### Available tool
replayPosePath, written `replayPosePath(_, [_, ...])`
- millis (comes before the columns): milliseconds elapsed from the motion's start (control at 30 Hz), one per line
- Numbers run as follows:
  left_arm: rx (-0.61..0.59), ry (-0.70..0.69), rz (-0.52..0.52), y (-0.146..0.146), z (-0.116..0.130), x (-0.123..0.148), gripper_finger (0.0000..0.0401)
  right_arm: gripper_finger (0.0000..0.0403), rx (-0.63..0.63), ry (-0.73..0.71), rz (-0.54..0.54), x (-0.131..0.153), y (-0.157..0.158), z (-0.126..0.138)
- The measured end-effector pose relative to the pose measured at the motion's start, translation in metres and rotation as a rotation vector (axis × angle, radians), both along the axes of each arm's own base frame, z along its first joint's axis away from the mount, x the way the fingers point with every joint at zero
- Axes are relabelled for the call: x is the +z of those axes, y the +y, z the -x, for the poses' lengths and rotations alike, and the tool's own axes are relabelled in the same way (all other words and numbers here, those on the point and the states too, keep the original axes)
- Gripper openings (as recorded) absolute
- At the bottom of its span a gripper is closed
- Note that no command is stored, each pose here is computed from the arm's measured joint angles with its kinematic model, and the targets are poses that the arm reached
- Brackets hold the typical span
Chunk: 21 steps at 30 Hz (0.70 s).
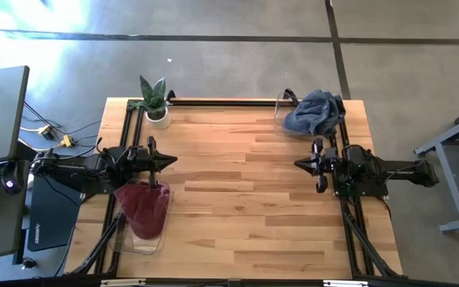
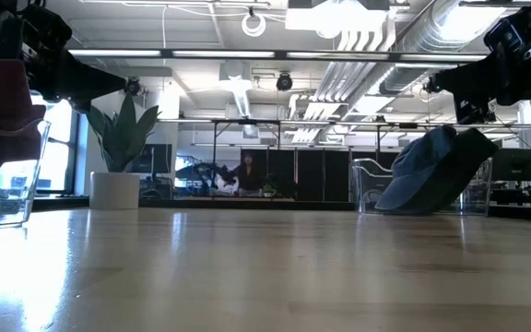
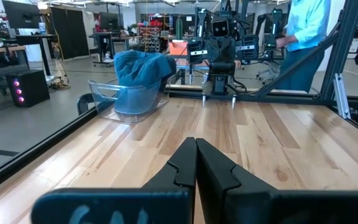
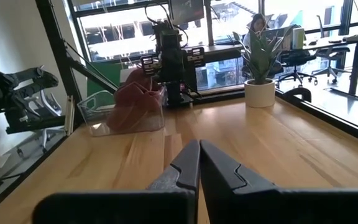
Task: Pick & Place hat
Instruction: Return to Home Position
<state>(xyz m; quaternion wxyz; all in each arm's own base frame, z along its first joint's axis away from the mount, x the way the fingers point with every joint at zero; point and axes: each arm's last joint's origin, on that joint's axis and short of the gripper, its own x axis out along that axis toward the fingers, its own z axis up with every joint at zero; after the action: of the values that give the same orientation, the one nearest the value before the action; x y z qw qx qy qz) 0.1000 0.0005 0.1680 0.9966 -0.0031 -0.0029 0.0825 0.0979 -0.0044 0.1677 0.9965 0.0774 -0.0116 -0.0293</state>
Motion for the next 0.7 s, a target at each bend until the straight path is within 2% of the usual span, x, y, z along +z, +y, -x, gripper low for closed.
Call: replayPosePath(700, [0.001,0.000,0.000,0.0000,0.0000,0.0000,0.0000,0.0002,0.000,-0.002,-0.001,0.0002,0.0000,0.0000])
